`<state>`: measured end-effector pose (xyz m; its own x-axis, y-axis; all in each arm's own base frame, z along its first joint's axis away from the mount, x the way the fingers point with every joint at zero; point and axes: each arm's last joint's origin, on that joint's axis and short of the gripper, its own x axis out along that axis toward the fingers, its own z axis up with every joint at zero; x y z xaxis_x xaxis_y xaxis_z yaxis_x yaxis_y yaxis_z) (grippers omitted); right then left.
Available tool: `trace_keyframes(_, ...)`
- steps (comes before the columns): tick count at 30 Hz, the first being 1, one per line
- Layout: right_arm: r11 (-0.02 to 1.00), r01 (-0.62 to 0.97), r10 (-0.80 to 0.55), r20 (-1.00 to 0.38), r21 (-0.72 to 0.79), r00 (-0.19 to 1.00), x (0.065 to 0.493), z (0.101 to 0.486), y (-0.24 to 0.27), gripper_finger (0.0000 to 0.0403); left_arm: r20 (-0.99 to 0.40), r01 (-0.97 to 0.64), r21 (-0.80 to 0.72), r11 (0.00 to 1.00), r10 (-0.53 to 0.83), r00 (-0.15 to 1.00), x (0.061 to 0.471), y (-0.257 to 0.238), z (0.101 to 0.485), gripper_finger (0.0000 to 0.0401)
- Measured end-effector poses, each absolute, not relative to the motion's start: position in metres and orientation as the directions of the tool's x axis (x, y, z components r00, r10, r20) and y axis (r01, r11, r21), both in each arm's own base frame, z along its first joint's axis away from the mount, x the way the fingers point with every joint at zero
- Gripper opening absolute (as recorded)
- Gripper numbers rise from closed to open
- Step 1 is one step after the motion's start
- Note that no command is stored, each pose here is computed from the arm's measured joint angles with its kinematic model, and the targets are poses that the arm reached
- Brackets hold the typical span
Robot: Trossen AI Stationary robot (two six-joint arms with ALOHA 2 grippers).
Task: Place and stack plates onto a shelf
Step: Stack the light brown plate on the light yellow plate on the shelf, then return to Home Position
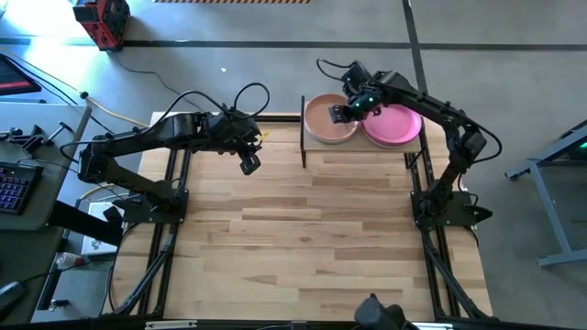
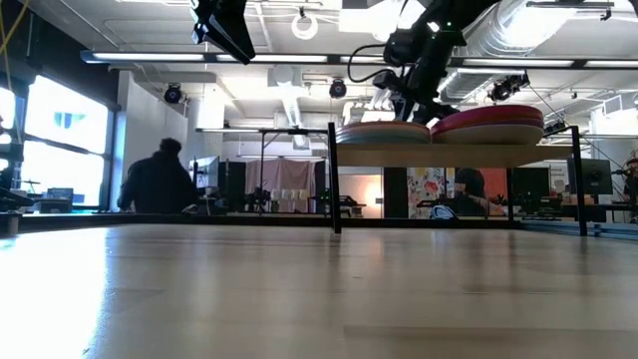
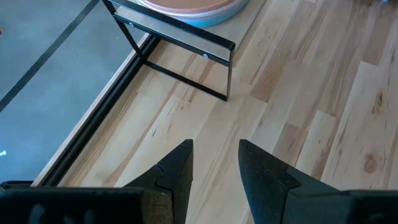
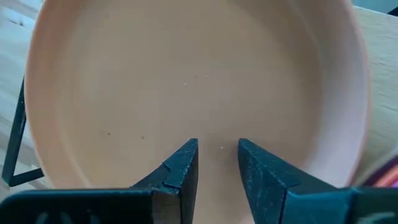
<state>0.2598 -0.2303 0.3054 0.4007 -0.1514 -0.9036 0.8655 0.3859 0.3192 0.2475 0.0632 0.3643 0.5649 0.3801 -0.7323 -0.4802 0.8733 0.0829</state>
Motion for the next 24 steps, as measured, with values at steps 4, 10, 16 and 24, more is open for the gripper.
trace_keyframes(4, 0.384, 0.864, -0.167, -0.895, 0.327, 0.413, 0.255, 0.312, -0.23, 0.0108, -0.733, -0.483, 0.078, 0.872, 0.379, 0.565, 0.247, 0.063, 0.364, 0.0115)
trace_keyframes(10, 0.398, 0.852, -0.214, -0.869, 0.339, 0.446, 0.25, 0.324, -0.227, 0.0108, -0.733, -0.474, 0.085, 0.876, 0.377, 0.566, 0.247, 0.063, 0.364, 0.0115)
trace_keyframes(16, 0.534, 0.758, -0.18, -0.825, 0.376, 0.536, 0.247, 0.342, -0.213, 0.0108, -0.727, -0.478, 0.083, 0.875, 0.381, 0.571, 0.246, 0.063, 0.365, 0.0115)
trace_keyframes(24, 0.73, 0.65, -0.298, -0.756, 0.213, 0.583, 0.247, 0.382, -0.155, 0.0108, -0.657, -0.543, -0.017, 0.84, 0.4, 0.639, 0.224, 0.058, 0.331, 0.0115)
